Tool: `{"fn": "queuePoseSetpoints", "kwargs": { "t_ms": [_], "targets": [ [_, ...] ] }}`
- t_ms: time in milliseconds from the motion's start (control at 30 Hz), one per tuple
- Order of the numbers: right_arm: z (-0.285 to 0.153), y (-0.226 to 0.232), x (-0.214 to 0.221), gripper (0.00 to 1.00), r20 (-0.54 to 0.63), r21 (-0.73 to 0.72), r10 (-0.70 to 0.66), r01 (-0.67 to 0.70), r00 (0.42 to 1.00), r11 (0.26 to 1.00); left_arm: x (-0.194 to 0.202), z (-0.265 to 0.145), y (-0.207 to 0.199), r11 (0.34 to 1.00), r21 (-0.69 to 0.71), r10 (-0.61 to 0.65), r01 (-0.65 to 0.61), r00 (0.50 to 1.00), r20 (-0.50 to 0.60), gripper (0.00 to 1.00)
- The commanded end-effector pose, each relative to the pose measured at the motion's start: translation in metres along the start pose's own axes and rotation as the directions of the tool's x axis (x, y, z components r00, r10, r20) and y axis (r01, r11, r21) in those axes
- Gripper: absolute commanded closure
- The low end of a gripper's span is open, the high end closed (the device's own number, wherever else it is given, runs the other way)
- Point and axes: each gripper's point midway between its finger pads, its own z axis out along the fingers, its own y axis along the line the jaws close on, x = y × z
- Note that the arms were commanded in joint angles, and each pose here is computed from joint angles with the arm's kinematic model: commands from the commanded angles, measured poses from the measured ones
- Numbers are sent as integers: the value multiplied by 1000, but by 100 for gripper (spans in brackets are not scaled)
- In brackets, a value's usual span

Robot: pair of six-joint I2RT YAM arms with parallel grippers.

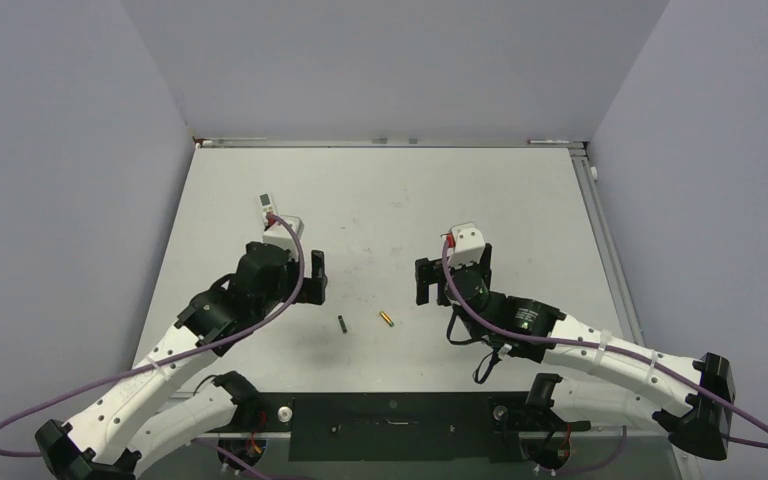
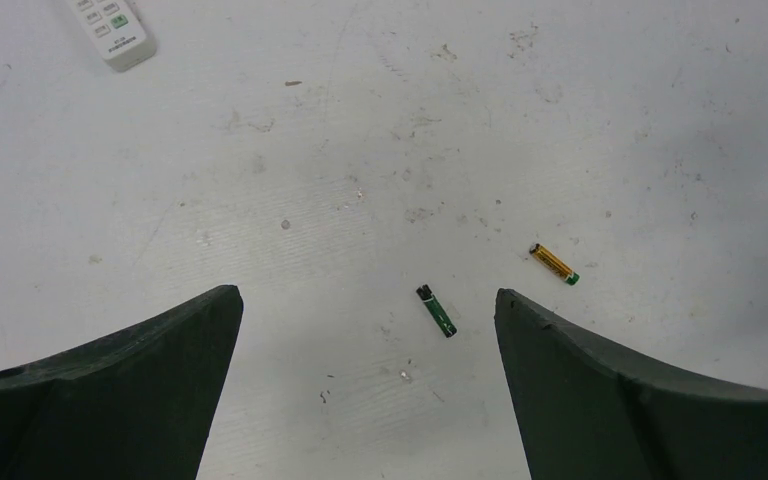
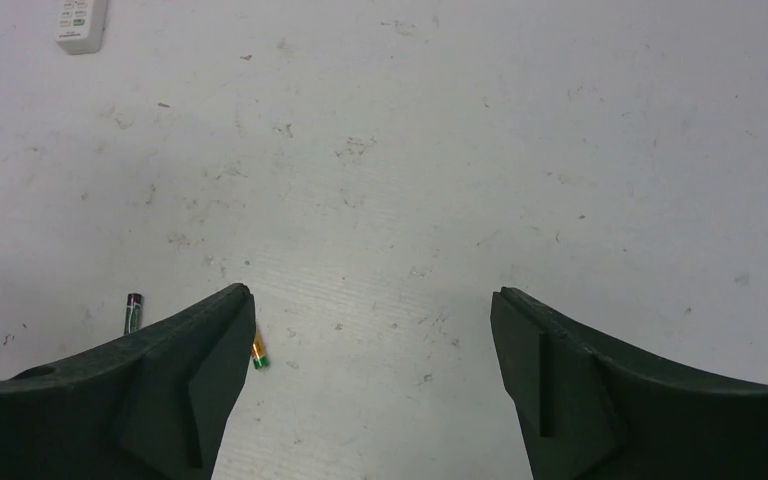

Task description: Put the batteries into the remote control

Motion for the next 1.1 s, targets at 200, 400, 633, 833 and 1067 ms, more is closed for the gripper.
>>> {"fn": "queuePoseSetpoints", "kwargs": {
  "t_ms": [200,400,633,833,1067],
  "targets": [
    [-3,20,-23,13,29,-72,19,-17,999,997,-24,9,7,997,-19,-71,71,997,15,4],
    [-3,15,-19,11,24,-58,3,-1,1000,998,-26,11,15,994,-67,-87,88,996,15,4],
    [-1,21,-18,7,13,-78,-6,7,1000,997,-44,11,26,983,-157,-90,93,996,22,4],
    [2,27,-14,6,1,-96,2,-1,1000,995,-65,9,44,951,-282,-115,124,992,48,4],
    [8,30,-7,4,-26,-81,-11,9,1000,997,-75,24,51,931,-326,-162,163,986,31,4]
  ]
}}
